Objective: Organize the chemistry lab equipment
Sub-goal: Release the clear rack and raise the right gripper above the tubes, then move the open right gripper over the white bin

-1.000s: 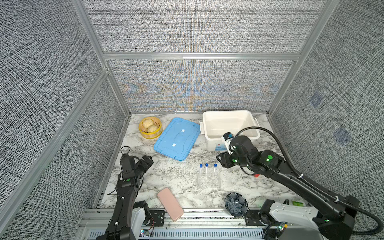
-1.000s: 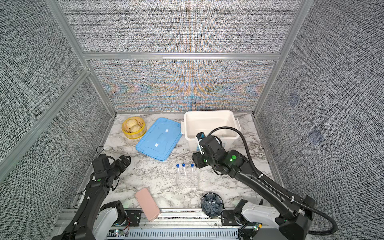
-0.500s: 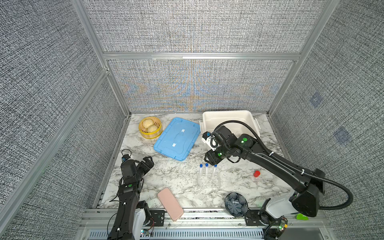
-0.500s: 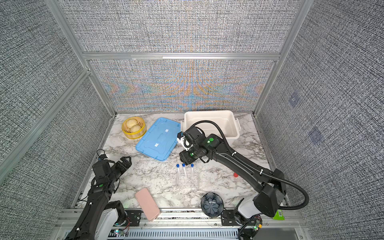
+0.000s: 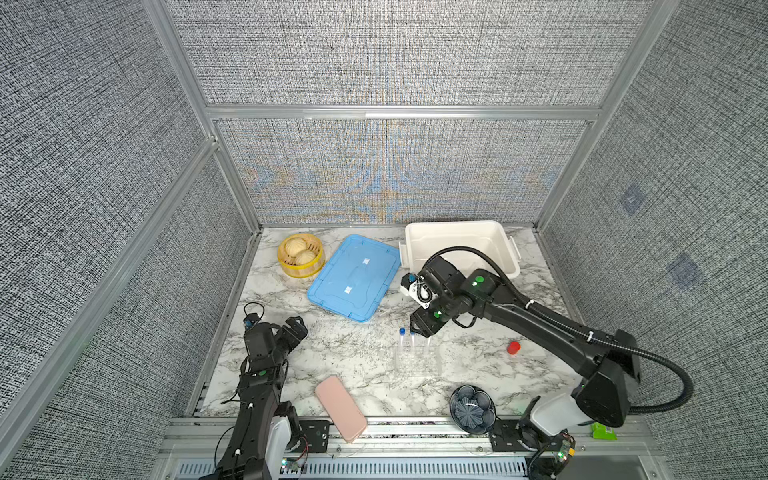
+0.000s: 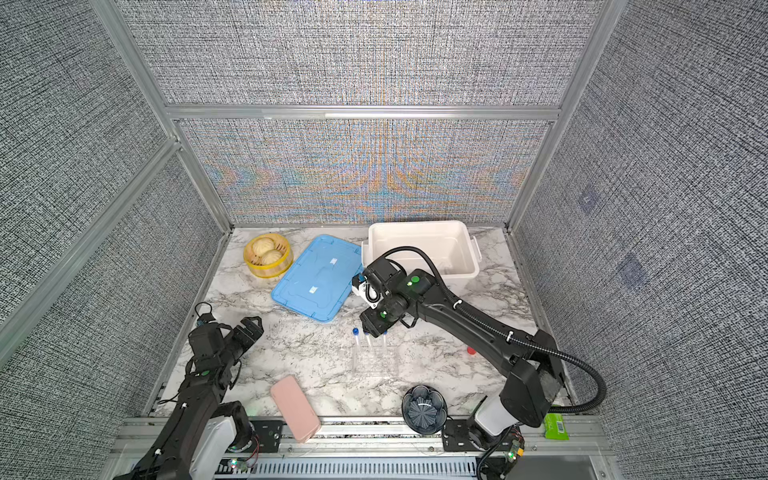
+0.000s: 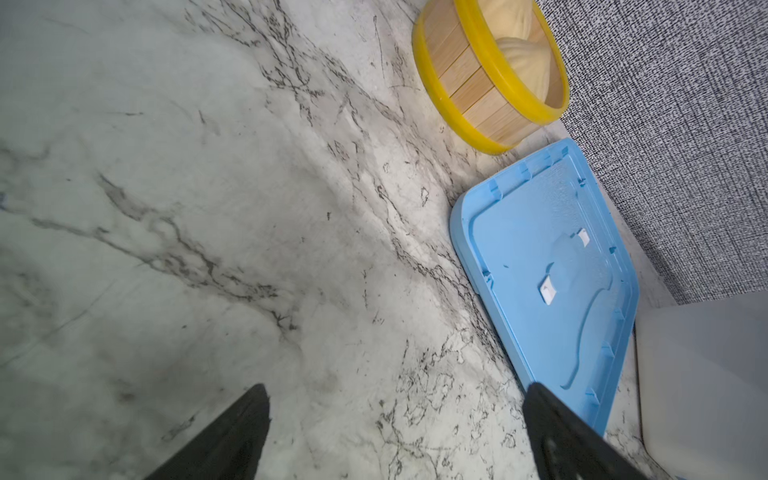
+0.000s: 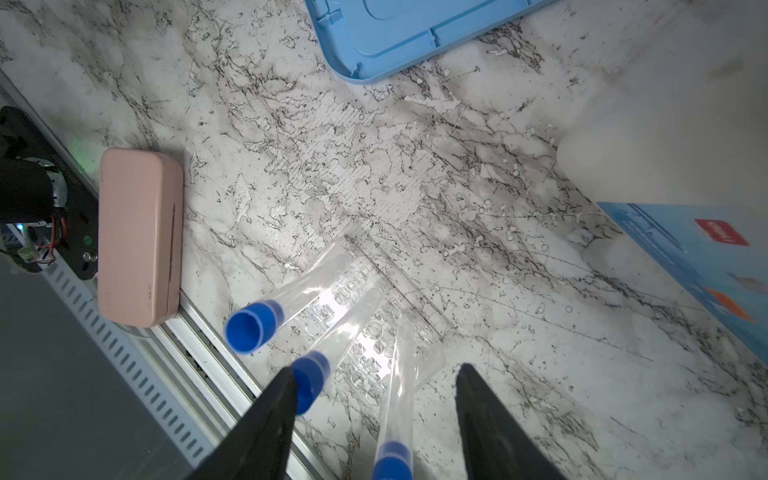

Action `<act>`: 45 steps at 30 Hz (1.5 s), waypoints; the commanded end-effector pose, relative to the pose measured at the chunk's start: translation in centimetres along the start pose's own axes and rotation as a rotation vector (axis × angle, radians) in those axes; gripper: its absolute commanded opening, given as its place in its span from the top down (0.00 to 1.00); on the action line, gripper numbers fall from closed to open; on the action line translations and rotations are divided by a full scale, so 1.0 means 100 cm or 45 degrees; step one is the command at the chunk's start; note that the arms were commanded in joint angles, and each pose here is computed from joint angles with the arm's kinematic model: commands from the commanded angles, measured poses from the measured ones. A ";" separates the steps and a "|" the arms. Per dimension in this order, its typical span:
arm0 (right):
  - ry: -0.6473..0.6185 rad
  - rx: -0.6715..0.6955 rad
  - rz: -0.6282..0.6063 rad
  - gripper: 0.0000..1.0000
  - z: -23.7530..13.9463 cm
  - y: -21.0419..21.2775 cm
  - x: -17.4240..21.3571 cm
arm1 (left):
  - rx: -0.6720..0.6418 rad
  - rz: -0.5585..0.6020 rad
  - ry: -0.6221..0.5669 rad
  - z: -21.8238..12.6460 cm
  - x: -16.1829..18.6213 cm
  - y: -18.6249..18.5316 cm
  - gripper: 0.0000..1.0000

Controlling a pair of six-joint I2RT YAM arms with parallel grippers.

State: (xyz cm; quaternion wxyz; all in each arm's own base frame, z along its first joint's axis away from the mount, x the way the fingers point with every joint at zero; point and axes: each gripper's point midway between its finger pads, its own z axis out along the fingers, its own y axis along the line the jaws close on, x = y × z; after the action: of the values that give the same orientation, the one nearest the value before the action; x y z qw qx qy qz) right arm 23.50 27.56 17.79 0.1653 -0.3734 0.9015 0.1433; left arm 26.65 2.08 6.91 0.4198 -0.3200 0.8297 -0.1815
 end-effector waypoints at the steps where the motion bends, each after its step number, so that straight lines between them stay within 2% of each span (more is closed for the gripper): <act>1: 0.020 0.026 -0.013 0.41 -0.001 -0.003 0.007 | -0.019 0.012 -0.053 0.000 -0.010 0.001 0.04; 10: -0.036 0.014 -0.029 0.42 -0.010 -0.001 0.010 | -0.029 0.006 -0.046 0.002 -0.009 0.002 0.04; 19: -0.025 0.020 -0.010 0.42 -0.007 -0.002 0.019 | -0.066 -0.010 -0.025 0.005 -0.008 0.007 0.03; 25: -0.091 0.010 0.009 0.42 -0.015 0.000 0.009 | -0.059 -0.012 -0.015 0.006 -0.006 0.006 0.03; 45: -0.134 0.039 -0.004 0.41 -0.027 -0.003 0.006 | -0.058 -0.014 -0.024 0.004 -0.007 0.006 0.03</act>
State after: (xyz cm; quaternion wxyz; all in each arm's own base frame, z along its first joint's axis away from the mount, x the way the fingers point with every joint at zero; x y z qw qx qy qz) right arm 22.89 25.96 19.98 0.2203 -0.3635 0.8931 0.1470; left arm 26.73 2.81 6.16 0.4082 -0.3356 0.8334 -0.1619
